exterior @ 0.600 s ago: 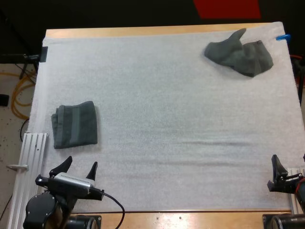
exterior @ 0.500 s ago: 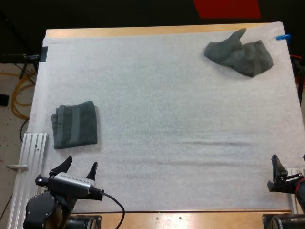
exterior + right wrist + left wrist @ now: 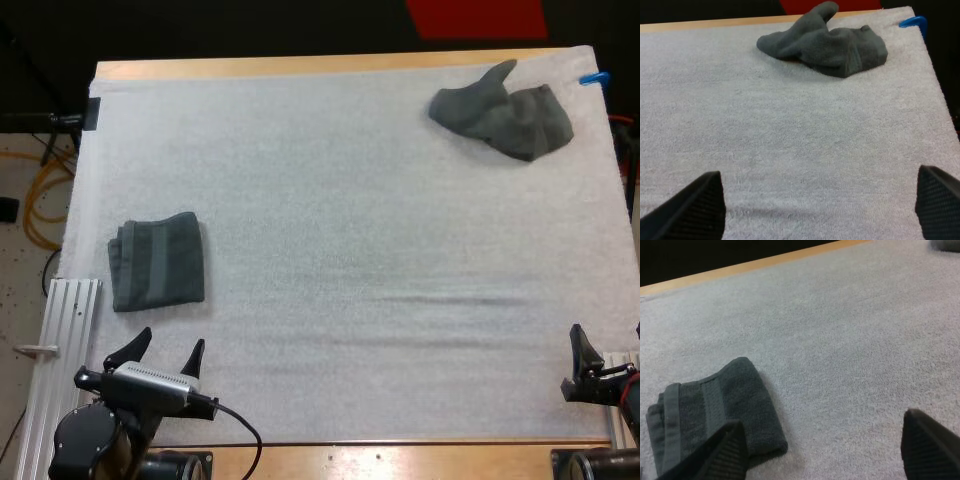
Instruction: Pick towel from pile fold and stack
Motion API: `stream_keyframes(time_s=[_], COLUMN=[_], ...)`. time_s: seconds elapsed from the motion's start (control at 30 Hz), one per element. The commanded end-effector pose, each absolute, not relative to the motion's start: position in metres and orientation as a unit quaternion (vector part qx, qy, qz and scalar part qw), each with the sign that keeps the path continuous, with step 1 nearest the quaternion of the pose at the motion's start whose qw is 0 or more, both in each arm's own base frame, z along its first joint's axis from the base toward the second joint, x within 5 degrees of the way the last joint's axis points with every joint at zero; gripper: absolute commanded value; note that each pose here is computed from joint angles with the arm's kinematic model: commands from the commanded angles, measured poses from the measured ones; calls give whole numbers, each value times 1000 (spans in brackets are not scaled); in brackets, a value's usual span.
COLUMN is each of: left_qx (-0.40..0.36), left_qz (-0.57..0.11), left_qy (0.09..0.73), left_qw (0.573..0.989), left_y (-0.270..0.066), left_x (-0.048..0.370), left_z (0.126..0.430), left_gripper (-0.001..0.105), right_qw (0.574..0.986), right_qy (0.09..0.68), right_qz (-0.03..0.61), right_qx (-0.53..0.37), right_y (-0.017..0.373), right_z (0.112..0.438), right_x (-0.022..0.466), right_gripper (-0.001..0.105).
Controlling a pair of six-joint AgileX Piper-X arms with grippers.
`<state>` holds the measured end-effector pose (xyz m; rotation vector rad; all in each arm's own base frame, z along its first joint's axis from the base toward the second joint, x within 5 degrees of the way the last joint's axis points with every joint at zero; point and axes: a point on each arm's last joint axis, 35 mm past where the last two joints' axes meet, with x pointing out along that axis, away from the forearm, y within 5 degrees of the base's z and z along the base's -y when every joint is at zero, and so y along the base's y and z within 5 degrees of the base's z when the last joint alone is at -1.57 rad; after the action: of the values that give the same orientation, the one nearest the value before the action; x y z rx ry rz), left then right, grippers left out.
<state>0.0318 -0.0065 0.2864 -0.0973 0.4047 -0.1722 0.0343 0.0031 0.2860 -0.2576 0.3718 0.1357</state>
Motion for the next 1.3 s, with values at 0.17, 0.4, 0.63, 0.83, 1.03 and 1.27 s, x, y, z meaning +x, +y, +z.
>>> stream_keyframes(time_s=[0.17,0.4,0.63,0.83,1.03,1.27], left_qx=[-48,-56,-59,-67,-55,-42], left_qz=[-82,-124,-174,-226,-292,-343], left_qy=[200,189,173,180,184,228], left_qw=[975,972,968,955,937,910], left_y=[-6,-9,-13,-20,-37,-62], left_x=[34,29,40,74,103,135], left_z=[288,297,344,387,411,412], left_gripper=[62,62,62,62,62,62], right_qw=[973,978,976,966,945,930], right_qy=[183,160,176,225,280,317], right_qz=[65,60,14,39,115,145], right_qx=[-129,-123,-126,-123,-121,-117], right_y=[3,2,0,4,14,22], right_z=[288,310,355,380,390,380], right_x=[36,27,43,83,145,232], right_gripper=[75,75,75,75,75,75])
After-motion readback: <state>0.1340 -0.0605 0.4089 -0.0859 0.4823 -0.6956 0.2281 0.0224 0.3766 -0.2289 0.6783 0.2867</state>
